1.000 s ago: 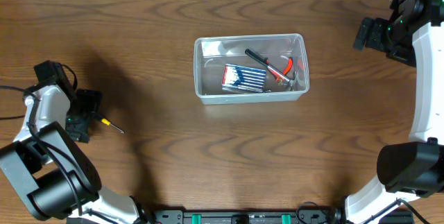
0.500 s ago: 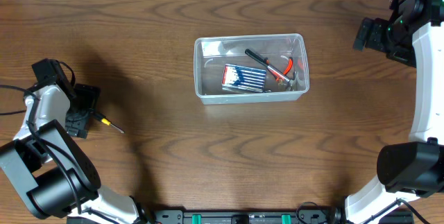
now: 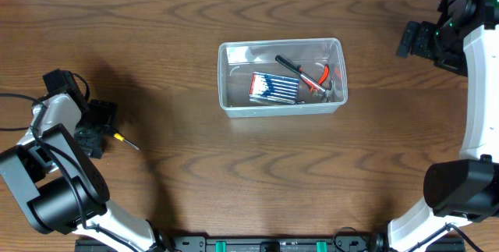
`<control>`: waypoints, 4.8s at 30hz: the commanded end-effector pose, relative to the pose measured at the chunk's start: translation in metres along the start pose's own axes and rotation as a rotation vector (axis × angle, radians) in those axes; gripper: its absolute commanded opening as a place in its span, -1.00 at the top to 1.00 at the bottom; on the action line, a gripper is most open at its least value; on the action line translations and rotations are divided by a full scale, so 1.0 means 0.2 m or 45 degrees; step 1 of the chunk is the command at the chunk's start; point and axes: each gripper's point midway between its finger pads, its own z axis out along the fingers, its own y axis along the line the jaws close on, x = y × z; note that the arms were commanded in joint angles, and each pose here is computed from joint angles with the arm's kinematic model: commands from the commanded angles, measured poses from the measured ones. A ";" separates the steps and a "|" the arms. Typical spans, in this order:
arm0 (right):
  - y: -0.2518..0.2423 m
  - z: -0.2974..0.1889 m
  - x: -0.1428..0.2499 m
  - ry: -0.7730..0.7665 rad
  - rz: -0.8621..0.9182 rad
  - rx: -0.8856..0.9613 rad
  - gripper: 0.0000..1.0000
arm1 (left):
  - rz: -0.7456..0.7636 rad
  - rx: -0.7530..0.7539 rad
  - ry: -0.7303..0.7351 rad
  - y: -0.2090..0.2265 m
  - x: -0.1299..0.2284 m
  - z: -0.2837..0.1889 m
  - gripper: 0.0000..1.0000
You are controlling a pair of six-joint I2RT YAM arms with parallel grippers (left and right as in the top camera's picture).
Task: Pack container
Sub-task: 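Lower the left gripper and grasp the screwdriver's black handle, then carry the screwdriver with the left gripper into the container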
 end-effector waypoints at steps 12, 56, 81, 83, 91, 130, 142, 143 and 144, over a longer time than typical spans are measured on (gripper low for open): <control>0.00 0.02 0.01 0.023 0.016 -0.013 -0.98 | 0.110 -0.130 -0.079 -0.01 0.06 0.07 -0.97; -0.02 0.01 0.05 0.064 -0.009 0.008 -0.99 | 0.108 -0.138 -0.071 0.00 0.07 0.07 0.11; -0.02 0.02 0.05 0.060 -0.012 0.007 -0.96 | 0.108 -0.127 -0.056 -0.01 0.08 0.07 0.84; -0.02 0.02 0.05 0.060 -0.012 0.008 -0.98 | 0.108 -0.127 -0.055 -0.01 0.08 0.07 0.89; -0.02 0.02 0.05 0.059 -0.012 0.007 -0.99 | 0.109 -0.124 -0.041 -0.01 0.09 0.07 0.89; -0.01 0.02 0.01 0.022 -0.009 -0.003 -0.98 | 2.765 0.926 -0.726 -1.07 1.84 -0.93 0.89; -0.01 0.02 0.02 0.034 -0.033 0.000 -0.98 | 2.859 0.714 -0.464 -1.02 1.90 -0.46 0.89; -0.01 0.02 0.02 0.033 -0.033 -0.001 -0.99 | 2.860 0.709 -0.458 -1.02 1.90 -0.45 0.89; -0.01 0.02 0.02 0.033 -0.033 0.000 -0.99 | 2.862 0.705 -0.453 -1.01 1.90 -0.44 0.88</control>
